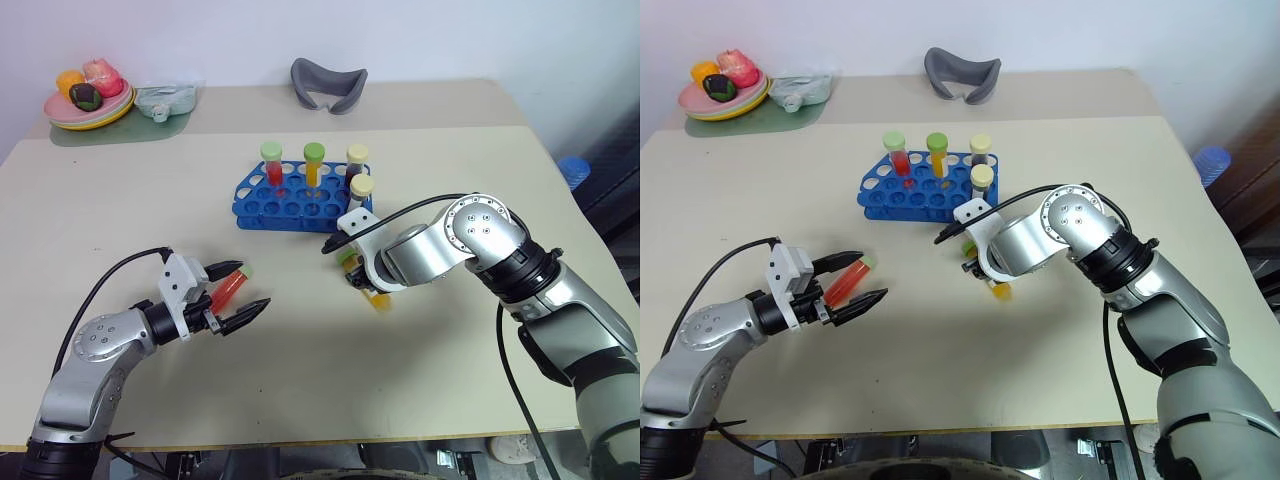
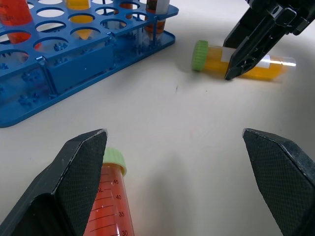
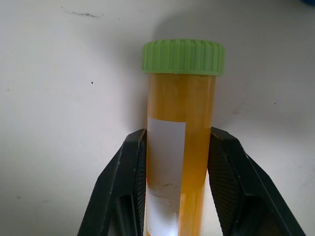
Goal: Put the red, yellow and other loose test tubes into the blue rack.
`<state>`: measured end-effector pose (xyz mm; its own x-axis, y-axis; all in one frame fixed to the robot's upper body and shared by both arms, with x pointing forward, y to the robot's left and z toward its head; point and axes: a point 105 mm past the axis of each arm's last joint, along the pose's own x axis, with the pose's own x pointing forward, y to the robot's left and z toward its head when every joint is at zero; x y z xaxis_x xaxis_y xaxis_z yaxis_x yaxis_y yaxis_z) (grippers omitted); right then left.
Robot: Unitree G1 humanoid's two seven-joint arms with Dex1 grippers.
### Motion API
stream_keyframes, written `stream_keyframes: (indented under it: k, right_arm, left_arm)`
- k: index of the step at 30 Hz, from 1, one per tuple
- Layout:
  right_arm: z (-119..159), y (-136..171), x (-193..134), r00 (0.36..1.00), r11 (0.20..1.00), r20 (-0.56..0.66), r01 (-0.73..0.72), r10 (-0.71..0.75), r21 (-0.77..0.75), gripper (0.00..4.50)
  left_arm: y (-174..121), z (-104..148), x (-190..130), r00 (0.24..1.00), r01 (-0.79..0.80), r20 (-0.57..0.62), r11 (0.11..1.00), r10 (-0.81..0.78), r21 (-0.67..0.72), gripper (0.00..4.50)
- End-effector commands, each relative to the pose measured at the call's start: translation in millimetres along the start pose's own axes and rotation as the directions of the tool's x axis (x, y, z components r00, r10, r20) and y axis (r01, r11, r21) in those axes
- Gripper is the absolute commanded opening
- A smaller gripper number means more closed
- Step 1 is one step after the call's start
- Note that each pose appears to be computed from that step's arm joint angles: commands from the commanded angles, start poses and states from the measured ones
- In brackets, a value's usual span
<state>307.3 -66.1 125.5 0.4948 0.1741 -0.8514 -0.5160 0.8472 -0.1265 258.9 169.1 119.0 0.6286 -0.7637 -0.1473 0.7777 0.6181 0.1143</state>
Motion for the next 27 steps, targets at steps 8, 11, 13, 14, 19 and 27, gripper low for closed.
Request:
stream_keyframes:
  k: [8, 11, 13, 14, 19, 27]
  right_arm:
    - [8.6, 3.4, -6.8, 0.999, 1.000, 0.033, -0.015, 0.016, -0.021, 0.96]
    - [11.3, 7.4, -9.8, 0.998, 0.999, 0.047, -0.038, 0.039, -0.032, 0.96]
    - [15.3, 11.8, -14.2, 0.995, 0.997, 0.075, -0.055, 0.060, -0.060, 0.96]
    - [17.5, 14.5, -16.8, 0.993, 0.995, 0.093, -0.068, 0.075, -0.076, 0.96]
    - [56.4, 28.5, -56.2, 0.860, 0.978, 0.468, -0.146, 0.201, -0.151, 0.96]
    - [86.6, 36.2, -89.1, 0.475, 0.942, 0.814, -0.147, 0.335, -0.302, 0.96]
  left_arm:
    - [2.9, 8.1, -0.2, 1.000, -0.012, 0.023, 0.999, 0.011, 0.036, 4.50]
    - [2.9, 8.0, -0.2, 1.000, -0.012, 0.023, 0.999, 0.011, 0.036, 4.50]
    - [2.9, 8.1, -0.1, 1.000, -0.013, 0.023, 0.999, 0.012, 0.036, 4.50]
    - [3.0, 8.2, -0.2, 1.000, -0.014, 0.023, 0.999, 0.014, 0.037, 4.50]
    - [12.1, 8.2, -9.7, 0.997, -0.072, 0.016, 0.996, 0.071, 0.048, 4.50]
    - [32.4, 13.1, -29.0, 0.973, -0.217, 0.079, 0.976, 0.218, -0.018, 4.50]
